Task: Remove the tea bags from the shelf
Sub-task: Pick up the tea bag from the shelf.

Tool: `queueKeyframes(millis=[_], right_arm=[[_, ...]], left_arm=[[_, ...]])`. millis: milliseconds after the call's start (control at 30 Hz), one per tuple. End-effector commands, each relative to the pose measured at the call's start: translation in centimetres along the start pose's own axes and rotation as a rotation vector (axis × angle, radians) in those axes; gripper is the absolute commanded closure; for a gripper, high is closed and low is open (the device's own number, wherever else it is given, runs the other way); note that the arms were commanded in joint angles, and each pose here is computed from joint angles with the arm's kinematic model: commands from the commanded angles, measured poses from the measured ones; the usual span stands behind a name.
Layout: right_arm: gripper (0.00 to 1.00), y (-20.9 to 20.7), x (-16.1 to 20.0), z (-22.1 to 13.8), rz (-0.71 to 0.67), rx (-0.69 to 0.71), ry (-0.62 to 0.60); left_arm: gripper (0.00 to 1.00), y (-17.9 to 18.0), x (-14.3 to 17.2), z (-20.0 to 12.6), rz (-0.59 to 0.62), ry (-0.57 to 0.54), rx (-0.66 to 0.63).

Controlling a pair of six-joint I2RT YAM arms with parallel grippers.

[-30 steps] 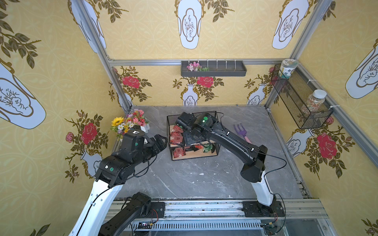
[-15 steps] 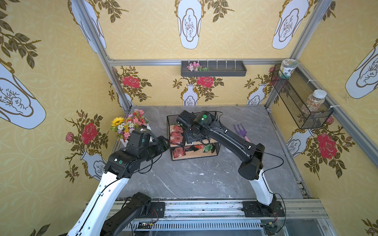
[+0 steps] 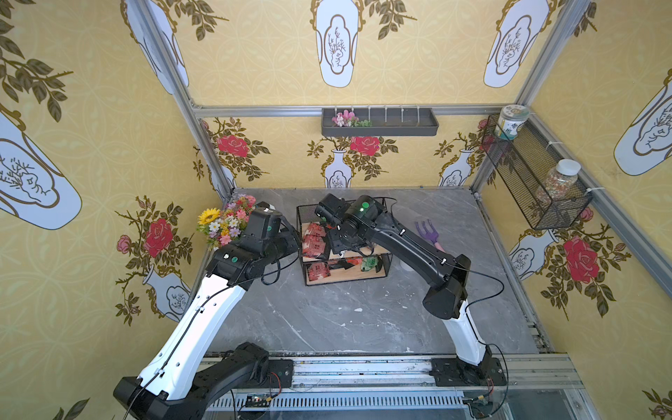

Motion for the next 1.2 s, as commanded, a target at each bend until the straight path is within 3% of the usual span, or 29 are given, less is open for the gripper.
queueKeyframes(millis=[0, 400, 1167], right_arm=[[0.31, 0.2, -0.4, 0.0, 0.009, -0.016, -0.014], [0.32, 0.3, -0.7, 0.3, 0.024, -0.044, -0.003], [0.33, 0.7, -0.9, 1.2, 0.02, -0.054, 0.009]], left_arm=[[0.55, -0.4, -1.3, 1.1, 0.083, -0.047, -0.027], [0.7, -0.3, -1.6, 3.9, 0.156, -0.034, -0.083], [0.83, -0.2, -0.8, 4.9, 0.173, 0.003, -0.075]])
Point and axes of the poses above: each gripper's point midway between its finger pads, its own z axis out along the fingers, its own y axis along the line the jaws close on, x = y × z, the point moved 5 cm from there along -z, back along the fingers, and after that the axes turned 1 degree about -z, right-handed, at the moved point
